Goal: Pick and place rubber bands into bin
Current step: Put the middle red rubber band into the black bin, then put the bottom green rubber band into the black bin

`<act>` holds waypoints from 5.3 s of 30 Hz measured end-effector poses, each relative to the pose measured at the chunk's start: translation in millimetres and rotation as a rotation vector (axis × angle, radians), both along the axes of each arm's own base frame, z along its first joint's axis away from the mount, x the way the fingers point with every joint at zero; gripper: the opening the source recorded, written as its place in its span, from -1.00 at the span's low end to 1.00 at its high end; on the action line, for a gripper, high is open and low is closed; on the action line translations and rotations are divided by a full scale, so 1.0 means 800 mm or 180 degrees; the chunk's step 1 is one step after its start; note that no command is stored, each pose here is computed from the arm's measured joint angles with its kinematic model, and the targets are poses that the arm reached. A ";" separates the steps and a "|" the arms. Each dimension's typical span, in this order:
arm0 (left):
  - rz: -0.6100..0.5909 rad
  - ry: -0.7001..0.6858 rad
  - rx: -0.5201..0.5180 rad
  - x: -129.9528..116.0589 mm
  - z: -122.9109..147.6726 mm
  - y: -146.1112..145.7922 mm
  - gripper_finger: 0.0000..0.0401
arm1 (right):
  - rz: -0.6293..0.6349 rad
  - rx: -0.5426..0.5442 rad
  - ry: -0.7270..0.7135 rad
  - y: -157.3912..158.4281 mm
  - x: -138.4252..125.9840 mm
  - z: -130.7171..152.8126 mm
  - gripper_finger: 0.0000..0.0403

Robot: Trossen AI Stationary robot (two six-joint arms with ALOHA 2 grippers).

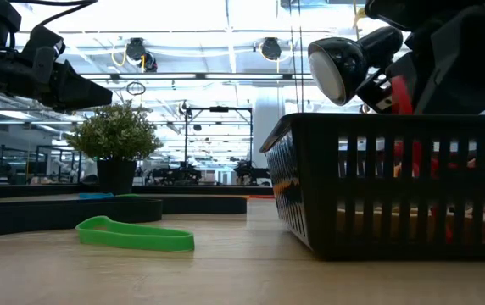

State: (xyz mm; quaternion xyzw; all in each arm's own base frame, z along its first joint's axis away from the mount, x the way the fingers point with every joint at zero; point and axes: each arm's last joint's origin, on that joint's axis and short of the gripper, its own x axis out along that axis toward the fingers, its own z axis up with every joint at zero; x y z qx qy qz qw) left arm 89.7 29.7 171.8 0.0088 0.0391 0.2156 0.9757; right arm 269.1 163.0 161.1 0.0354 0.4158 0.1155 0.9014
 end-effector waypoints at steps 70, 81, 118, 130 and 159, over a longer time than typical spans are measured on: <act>-0.1892 0.1218 0.0820 0.176 0.095 -0.131 0.08 | -0.0344 0.0381 -0.2219 -0.098 -0.187 -0.016 -0.40; -0.2236 0.1974 0.0500 0.241 0.055 -0.209 0.08 | -0.0324 0.0272 -0.2040 -0.099 -0.189 -0.024 -0.41; -0.2196 0.2883 0.0307 0.276 -0.058 -0.266 0.08 | -0.0331 0.0271 -0.2021 -0.099 -0.189 -0.025 -0.41; -0.2284 0.2974 0.0059 0.275 -0.060 -0.263 -0.53 | -0.0320 0.0241 -0.2007 -0.099 -0.189 -0.026 -0.40; -0.2760 0.1612 0.0201 0.263 0.089 -0.229 -0.98 | -0.0288 0.0182 -0.2009 -0.099 -0.189 -0.026 -0.41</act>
